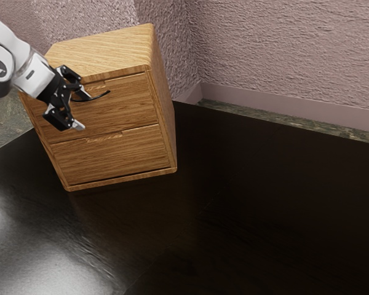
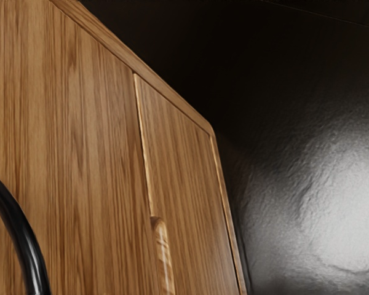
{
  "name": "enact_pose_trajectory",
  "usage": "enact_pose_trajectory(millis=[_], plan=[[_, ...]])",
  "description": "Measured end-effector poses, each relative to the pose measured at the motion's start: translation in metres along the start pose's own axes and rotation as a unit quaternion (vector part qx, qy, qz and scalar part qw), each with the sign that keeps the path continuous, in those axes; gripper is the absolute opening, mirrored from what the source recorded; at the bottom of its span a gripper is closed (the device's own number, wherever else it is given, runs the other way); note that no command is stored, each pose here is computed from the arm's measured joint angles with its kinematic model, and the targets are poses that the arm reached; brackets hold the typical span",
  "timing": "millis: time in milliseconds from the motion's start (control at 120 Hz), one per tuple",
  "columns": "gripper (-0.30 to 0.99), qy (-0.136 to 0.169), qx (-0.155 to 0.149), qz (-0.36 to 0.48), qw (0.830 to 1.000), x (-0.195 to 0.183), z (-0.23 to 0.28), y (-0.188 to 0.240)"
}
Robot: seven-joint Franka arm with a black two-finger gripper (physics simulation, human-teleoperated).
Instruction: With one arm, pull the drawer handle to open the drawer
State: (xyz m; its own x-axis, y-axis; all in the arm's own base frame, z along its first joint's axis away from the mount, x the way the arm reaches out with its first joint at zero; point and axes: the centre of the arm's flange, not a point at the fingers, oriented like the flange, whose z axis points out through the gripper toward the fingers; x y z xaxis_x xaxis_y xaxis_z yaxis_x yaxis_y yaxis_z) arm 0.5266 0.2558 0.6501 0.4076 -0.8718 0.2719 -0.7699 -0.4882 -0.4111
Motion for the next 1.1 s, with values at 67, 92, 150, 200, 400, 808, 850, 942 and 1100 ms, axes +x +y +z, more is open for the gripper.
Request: enact_pose_trajectory(millis=[67,92,150,200,400,808,850,942,1100], plan=[[0.63,0.007,0.003,0.001,1.0,0.0,-0.007,0.002],[0.63,0.009,0.004,0.001,1.0,0.0,-0.008,0.002],[0.64,0.01,0.003,0.0,1.0,-0.001,-0.009,0.004],[0.67,0.011,0.001,0.0,1.0,-0.002,-0.007,0.005],[0.7,0.007,-0.001,0.001,1.0,-0.003,-0.001,0.006],[0.65,0.037,-0.016,0.011,0.999,0.008,0.001,0.029],[0.65,0.042,-0.018,0.012,0.999,0.008,-0.001,0.035],[0.55,0.058,-0.023,0.024,0.998,0.016,-0.008,0.055],[0.43,0.107,0.049,0.123,0.985,0.106,-0.123,0.125]])
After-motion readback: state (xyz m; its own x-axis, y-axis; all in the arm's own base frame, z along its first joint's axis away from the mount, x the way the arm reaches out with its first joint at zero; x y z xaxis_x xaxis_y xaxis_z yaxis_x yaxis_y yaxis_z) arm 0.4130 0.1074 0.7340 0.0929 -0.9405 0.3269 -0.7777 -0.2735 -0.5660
